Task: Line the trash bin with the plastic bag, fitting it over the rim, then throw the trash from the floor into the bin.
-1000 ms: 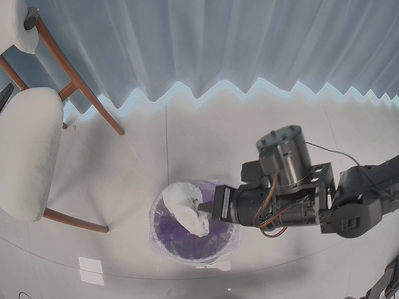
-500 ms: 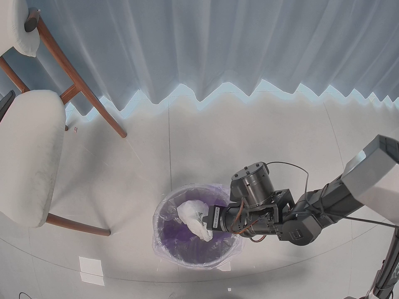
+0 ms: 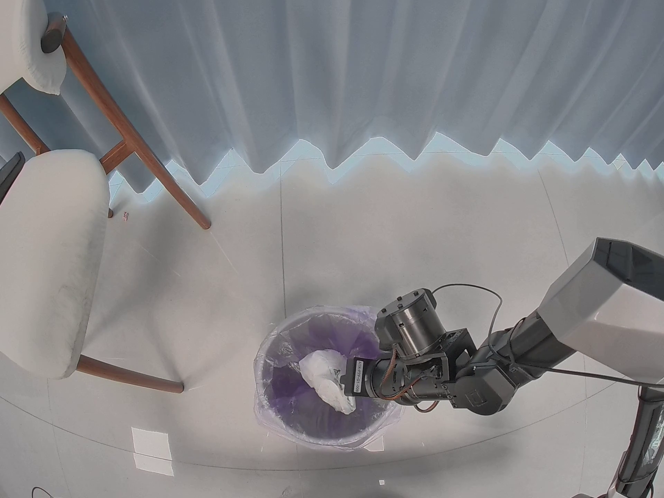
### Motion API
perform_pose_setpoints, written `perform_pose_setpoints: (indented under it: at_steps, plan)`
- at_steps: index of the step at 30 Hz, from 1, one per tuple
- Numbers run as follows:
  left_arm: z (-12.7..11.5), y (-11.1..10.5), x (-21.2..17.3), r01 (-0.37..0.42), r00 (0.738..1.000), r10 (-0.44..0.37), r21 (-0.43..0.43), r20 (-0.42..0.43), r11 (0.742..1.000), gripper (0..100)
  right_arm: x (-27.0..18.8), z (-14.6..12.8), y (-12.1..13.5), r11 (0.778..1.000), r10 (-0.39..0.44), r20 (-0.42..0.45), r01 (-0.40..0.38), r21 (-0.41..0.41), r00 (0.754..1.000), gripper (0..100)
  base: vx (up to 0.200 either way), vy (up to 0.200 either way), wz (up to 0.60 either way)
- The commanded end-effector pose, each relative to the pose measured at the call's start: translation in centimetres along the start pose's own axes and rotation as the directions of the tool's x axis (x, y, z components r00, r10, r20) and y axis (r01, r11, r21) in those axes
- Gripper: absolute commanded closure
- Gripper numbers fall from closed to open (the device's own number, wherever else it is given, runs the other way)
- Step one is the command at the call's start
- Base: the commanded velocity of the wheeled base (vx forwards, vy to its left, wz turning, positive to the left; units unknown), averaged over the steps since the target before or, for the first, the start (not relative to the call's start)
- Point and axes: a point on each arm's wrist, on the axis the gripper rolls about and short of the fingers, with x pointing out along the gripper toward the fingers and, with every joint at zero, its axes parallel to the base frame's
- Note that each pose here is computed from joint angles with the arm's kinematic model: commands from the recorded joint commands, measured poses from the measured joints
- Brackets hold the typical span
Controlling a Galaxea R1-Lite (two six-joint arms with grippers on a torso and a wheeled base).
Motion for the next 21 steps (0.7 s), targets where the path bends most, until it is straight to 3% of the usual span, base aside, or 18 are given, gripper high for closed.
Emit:
perform_pose_setpoints:
  at_steps: [1,3,4,8,9,13,18,21]
  plan:
    - [0.0,0.0,0.0,0.000,1.000,0.000,0.000,0.000,1.000,0,0.2,-0.3,-0.3,1.000,-0.012,-0.015,0.012,-0.007,1.000,100,0.000,0.000,0.00]
    - [0.0,0.0,0.0,0.002,1.000,-0.002,0.001,0.001,1.000,0,0.0,-0.3,-0.1,1.000,-0.006,-0.011,0.006,-0.018,1.000,100,0.000,0.000,0.00]
    - [0.0,0.0,0.0,0.001,1.000,-0.001,-0.001,-0.002,1.000,0,0.0,-0.3,0.0,1.000,-0.003,-0.007,0.003,-0.016,1.000,0,0.000,0.000,0.00]
    - [0.0,0.0,0.0,0.001,1.000,-0.001,0.000,-0.001,1.000,0,-0.7,0.5,0.7,1.000,0.024,0.056,-0.023,-0.014,0.998,0,0.000,0.000,0.00]
    - [0.0,0.0,0.0,0.002,1.000,-0.002,0.001,0.001,1.000,0,-1.7,1.3,1.2,0.999,0.053,0.115,-0.052,-0.016,0.992,0,0.000,0.000,0.00]
    - [0.0,0.0,0.0,0.001,1.000,-0.001,0.000,-0.001,1.000,0,-5.8,2.7,2.5,0.993,0.115,0.200,-0.112,-0.026,0.973,0,0.000,0.000,0.00]
    - [0.1,-0.1,-0.1,0.003,1.000,-0.003,0.003,0.005,1.000,0,-12.5,3.3,3.2,0.983,0.185,0.300,-0.181,-0.042,0.936,0,0.000,0.000,0.00]
    - [0.1,-0.1,-0.1,-0.004,1.000,0.004,0.004,0.008,1.000,0,-15.6,2.9,3.2,0.982,0.188,0.366,-0.180,-0.057,0.911,0,0.000,0.000,0.00]
